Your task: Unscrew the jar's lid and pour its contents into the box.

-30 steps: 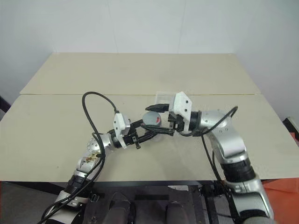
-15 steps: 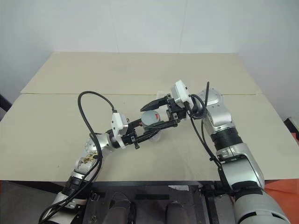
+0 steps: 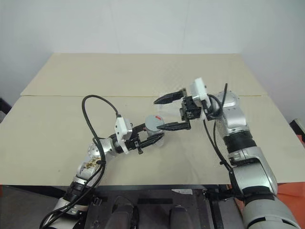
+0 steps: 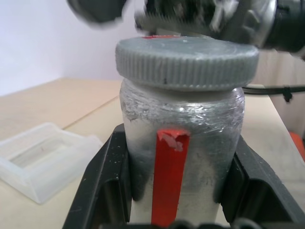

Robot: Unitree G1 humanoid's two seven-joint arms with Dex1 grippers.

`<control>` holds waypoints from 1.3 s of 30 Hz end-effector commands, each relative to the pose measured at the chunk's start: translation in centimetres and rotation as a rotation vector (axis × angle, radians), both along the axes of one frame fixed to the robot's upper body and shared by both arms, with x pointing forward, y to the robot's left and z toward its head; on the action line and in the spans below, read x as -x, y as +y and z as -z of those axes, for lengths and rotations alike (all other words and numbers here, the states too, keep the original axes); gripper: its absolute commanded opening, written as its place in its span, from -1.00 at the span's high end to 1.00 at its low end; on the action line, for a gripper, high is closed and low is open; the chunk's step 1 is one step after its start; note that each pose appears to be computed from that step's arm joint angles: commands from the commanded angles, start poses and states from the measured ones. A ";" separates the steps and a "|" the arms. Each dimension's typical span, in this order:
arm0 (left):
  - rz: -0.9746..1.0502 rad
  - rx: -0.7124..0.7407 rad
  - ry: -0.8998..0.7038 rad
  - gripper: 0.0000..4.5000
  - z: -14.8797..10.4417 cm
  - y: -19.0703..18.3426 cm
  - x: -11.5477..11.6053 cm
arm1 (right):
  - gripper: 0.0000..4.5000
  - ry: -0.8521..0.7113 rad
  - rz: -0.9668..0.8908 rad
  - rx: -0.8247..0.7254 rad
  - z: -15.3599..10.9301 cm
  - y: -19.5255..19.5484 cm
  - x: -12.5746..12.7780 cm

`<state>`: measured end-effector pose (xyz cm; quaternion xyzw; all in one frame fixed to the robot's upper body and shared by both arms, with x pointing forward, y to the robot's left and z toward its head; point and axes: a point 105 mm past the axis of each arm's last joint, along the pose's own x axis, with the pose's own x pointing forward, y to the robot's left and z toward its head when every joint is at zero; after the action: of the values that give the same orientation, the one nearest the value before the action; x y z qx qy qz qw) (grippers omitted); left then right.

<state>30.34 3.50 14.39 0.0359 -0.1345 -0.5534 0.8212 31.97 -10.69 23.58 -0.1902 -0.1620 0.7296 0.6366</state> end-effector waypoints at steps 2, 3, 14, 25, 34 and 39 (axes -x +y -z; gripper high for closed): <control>0.003 0.009 -0.043 0.13 -0.8 0.1 -0.1 | -0.97 -0.061 -0.021 -0.002 -1.3 -1.1 1.7; 0.000 0.008 -0.042 0.13 -0.8 0.1 -0.3 | -0.97 -0.061 0.007 -0.006 -1.5 -1.0 1.8; -0.018 0.005 -0.045 0.13 -0.8 -0.2 -0.7 | -0.97 -0.074 0.372 -0.140 -0.5 1.9 3.3; -0.008 0.012 -0.046 0.13 -0.8 -0.6 -0.5 | -0.97 -0.011 0.569 -0.205 0.8 3.7 3.1; -0.016 0.016 -0.054 0.13 -0.9 -0.5 -0.8 | -0.97 0.008 0.603 -0.172 1.3 3.6 2.6; -0.022 0.012 -0.052 0.13 -0.7 -0.1 -0.8 | -0.97 0.009 0.627 -0.170 1.4 2.7 2.6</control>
<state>31.24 3.23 13.73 0.0408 -0.1267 -0.5436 0.8287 29.68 -7.31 21.01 -0.1627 -0.1322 0.4965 0.8423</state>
